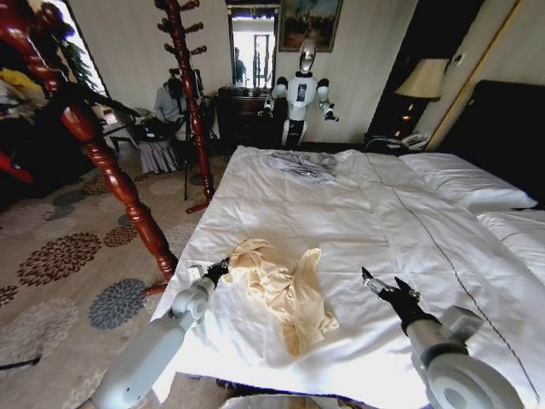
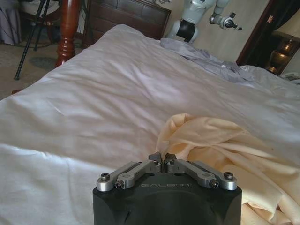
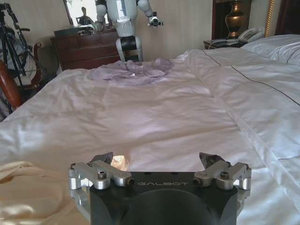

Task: Pick up the clothes from the bed and hang them on the clothes hanger.

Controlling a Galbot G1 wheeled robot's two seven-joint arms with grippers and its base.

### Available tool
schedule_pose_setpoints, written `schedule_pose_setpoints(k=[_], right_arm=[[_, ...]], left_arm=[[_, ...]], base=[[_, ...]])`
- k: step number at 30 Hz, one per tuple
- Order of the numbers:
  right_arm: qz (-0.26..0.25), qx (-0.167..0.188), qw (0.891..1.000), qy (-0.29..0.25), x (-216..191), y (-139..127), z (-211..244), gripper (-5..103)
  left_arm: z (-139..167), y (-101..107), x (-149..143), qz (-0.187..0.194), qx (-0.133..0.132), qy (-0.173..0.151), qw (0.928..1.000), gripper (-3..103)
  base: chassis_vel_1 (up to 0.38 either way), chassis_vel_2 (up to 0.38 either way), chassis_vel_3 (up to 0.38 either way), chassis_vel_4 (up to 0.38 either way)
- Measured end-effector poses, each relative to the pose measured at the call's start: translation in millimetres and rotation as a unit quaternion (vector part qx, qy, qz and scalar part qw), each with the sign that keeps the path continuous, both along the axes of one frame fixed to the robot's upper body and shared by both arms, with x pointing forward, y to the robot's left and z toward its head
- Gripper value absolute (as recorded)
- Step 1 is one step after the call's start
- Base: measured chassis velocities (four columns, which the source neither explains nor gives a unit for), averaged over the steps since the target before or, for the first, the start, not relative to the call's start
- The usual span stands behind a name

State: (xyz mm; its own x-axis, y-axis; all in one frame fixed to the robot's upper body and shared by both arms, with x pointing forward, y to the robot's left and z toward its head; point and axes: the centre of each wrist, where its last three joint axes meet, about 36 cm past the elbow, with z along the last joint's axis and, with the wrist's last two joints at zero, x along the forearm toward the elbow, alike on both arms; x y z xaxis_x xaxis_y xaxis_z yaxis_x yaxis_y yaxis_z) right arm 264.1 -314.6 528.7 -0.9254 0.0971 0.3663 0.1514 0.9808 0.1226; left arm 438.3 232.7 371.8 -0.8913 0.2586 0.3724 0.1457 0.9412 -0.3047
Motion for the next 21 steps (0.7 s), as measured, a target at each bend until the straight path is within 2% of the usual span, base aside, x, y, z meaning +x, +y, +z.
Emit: schedule_pose_setpoints(k=[6,12,17,21], right_arm=[[0.018,-0.015,1.000,0.005,47.1,-16.3,-9.9,100],[0.034,-0.006,0.999,0.022,82.2,-18.7,-22.1,100],[0.047,-0.004,0.998,0.044,115.9,-10.4,-36.2,100],[0.048,-0.002,0.997,0.058,162.5,12.1,-46.2,100]], left_arm=[[4.6,10.6,-14.0,0.003,0.005,-0.002,1.0000,1],[5.8,15.5,-25.3,0.007,0.005,-0.003,1.0000,1],[4.2,18.0,-33.6,0.008,0.009,-0.005,0.9999,1],[1.1,17.2,-37.8,0.008,0.015,-0.008,0.9998,1]], base=[[0.000,0.000,0.000,0.000],[0.000,0.000,0.000,0.000],[0.000,0.000,0.000,0.000],[0.000,0.000,0.000,0.000]])
